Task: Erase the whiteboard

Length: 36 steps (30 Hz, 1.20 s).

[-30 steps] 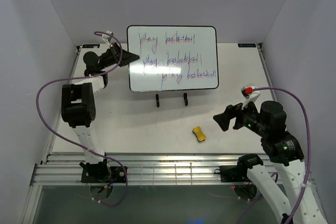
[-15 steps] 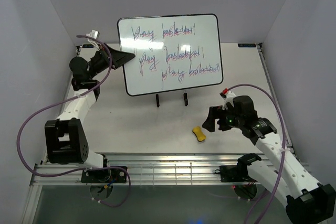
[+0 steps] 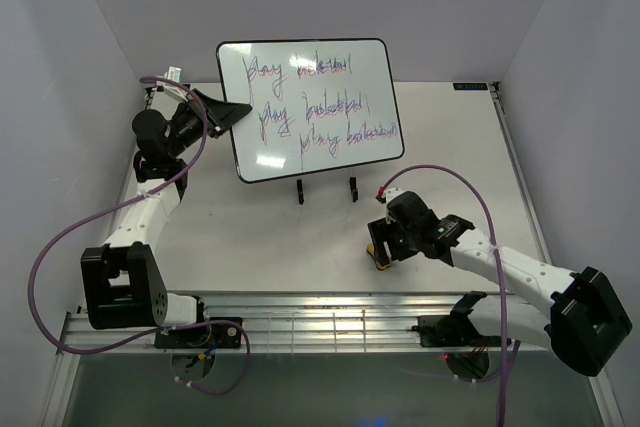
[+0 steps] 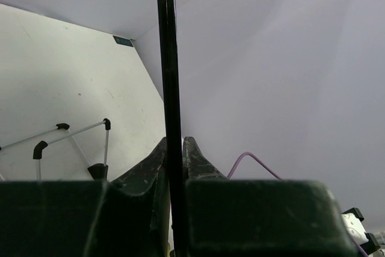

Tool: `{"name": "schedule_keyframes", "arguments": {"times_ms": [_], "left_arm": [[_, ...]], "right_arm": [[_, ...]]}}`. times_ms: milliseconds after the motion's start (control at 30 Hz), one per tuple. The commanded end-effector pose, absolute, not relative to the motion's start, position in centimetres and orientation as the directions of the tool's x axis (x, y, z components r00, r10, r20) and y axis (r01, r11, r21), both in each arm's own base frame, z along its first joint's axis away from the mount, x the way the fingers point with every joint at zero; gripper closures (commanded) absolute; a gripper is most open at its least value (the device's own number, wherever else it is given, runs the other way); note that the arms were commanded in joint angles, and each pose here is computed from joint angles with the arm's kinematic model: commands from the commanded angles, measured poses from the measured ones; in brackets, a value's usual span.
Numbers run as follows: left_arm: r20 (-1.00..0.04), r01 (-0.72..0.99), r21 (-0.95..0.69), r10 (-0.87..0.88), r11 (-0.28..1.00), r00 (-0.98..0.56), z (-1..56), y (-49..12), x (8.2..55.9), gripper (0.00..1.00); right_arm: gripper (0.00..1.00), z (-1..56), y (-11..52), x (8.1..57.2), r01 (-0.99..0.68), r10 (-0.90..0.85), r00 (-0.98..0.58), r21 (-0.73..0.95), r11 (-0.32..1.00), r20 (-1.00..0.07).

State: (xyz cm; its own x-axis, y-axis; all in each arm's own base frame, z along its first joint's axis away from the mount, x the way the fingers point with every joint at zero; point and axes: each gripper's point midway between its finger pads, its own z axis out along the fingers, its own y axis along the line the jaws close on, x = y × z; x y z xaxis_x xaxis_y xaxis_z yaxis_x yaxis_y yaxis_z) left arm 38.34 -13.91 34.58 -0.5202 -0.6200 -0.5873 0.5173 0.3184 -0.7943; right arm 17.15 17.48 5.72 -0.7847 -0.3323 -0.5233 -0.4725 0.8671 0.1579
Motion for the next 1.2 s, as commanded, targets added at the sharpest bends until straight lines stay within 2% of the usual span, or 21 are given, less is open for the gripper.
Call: {"name": "schedule_keyframes", "arguments": {"times_ms": [0, 267, 700, 900, 1000, 1167], "left_arm": [[-0.649, 0.629, -0.701, -0.665, 0.335, -0.369, 40.2, -13.3, 36.7, 1.00], [-0.654, 0.613, -0.710, -0.648, 0.346, -0.391, 38.5, -13.3, 36.8, 1.00], [-0.675, 0.627, -0.700, -0.605, 0.343, -0.423, 37.3, -13.8, 36.0, 1.00], [-0.676, 0.625, -0.701, -0.599, 0.344, -0.429, 37.1, -13.7, 35.7, 1.00], [-0.677, 0.625, -0.700, -0.597, 0.344, -0.430, 37.0, -13.7, 35.7, 1.00], [-0.679, 0.627, -0.701, -0.588, 0.340, -0.440, 36.6, -13.9, 35.3, 1.00]], "right_arm": [[0.26, 6.6, 18.7, 18.9, -0.487, -0.332, -0.740, 0.125, 0.865, -0.585], [0.32, 4.6, 19.9, 18.7, -0.529, -0.387, -0.740, 0.119, 0.841, -0.550], [0.49, 3.5, 20.2, 19.2, -0.535, -0.412, -0.734, 0.086, 0.840, -0.540], [0.51, 3.1, 20.2, 19.0, -0.538, -0.417, -0.735, 0.086, 0.839, -0.535], [0.59, 3.3, 20.1, 19.0, -0.536, -0.417, -0.734, 0.080, 0.840, -0.536], [0.62, 4.1, 19.9, 19.2, -0.525, -0.402, -0.727, 0.075, 0.848, -0.557]]}}
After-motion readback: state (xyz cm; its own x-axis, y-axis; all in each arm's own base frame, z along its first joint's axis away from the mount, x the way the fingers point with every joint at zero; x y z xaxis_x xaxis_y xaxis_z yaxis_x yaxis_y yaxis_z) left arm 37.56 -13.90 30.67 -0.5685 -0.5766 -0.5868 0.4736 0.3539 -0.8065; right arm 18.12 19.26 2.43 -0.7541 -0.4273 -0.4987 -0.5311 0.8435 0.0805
